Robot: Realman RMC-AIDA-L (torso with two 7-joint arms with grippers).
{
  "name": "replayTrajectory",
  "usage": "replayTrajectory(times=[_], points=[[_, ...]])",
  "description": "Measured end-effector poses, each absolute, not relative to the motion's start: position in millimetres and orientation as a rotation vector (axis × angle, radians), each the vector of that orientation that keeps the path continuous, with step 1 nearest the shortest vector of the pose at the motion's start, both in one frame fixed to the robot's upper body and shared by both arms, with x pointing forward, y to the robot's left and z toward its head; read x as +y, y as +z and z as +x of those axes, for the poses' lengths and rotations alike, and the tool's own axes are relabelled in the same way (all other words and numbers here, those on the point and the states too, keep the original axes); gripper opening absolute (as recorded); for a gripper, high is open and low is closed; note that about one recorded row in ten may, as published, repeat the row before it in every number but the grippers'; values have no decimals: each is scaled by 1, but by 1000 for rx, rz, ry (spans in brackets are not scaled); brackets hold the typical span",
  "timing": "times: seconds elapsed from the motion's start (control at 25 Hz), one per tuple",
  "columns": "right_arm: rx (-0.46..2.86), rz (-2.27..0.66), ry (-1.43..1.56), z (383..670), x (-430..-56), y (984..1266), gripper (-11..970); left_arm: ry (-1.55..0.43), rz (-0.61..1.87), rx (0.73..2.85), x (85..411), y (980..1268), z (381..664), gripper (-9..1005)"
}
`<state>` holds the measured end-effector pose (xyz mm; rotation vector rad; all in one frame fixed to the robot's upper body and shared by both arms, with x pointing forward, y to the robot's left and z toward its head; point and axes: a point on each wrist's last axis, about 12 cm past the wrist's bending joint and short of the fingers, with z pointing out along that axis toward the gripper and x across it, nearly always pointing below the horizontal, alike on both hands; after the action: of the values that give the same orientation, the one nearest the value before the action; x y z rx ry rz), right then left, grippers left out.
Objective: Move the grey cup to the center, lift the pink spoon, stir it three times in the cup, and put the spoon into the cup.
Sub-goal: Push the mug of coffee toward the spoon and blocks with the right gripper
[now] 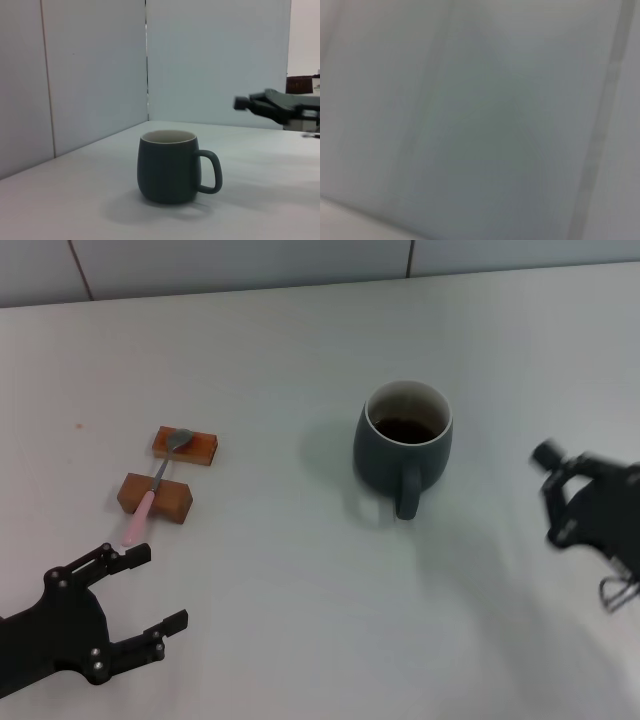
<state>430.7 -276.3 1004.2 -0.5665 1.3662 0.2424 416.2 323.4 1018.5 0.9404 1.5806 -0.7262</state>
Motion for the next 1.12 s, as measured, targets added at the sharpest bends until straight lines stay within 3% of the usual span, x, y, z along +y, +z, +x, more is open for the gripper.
replayTrajectory(times=[0.32, 0.56, 1.12], points=[[1458, -495, 74, 482, -279, 1005, 6, -717, 938, 1564, 322, 1019, 417, 820], [1538, -729, 85, 521, -259, 1003, 7, -712, 926, 1553, 322, 1021, 419, 819], [1525, -894, 48, 543, -232, 1006, 6, -693, 908, 1531, 321, 1024, 424, 817]])
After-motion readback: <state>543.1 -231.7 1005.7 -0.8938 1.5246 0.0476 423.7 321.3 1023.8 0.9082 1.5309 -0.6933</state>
